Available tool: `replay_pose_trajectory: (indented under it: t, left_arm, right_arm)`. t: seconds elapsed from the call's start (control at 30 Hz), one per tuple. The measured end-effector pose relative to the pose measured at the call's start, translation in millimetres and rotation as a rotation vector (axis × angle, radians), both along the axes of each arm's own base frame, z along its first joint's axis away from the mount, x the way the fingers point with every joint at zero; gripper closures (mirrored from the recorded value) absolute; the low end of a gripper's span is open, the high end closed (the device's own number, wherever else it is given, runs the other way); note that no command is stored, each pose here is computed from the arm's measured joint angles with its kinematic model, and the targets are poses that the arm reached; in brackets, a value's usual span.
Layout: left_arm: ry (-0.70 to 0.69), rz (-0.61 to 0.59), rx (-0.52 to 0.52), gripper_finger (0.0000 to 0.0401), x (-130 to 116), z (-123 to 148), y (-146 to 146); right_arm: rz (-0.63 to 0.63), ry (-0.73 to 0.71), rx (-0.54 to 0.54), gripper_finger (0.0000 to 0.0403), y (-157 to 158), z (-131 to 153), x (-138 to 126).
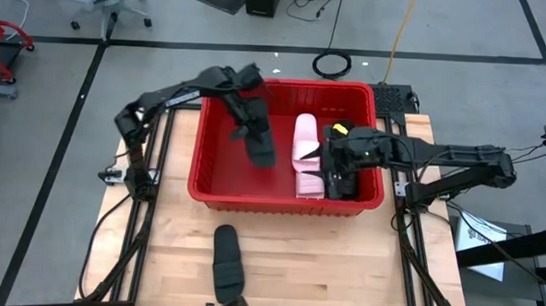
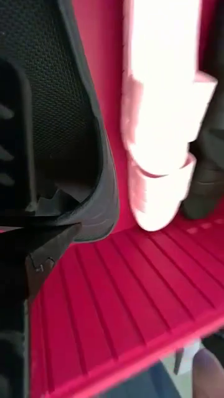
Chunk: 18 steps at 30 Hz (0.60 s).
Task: Pick and place slides into bin
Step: Put the left black slide into the red bin
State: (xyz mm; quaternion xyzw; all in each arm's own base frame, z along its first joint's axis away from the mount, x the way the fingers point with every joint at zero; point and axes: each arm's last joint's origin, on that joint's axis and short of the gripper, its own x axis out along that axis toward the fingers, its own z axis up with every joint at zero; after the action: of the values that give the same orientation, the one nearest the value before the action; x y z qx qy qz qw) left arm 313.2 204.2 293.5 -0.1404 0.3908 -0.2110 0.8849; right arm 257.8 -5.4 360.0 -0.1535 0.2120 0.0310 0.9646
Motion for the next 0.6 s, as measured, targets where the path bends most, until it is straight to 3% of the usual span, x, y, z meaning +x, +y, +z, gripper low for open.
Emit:
replay_pose_trajectory:
  t: [0.33,0.6]
  left_arm:
    - [0.111,-0.1,-0.061,0.0368,35.2,-57.6,-9.6]
    - [0.114,-0.148,-0.055,0.0366,49.2,-72.7,-19.8]
  right_arm:
    - [0.026,0.035,0.051,0.0252,-21.0,-13.5,-1.4]
    - [0.039,0.033,0.07,0.0252,-26.3,-13.6,-2.1]
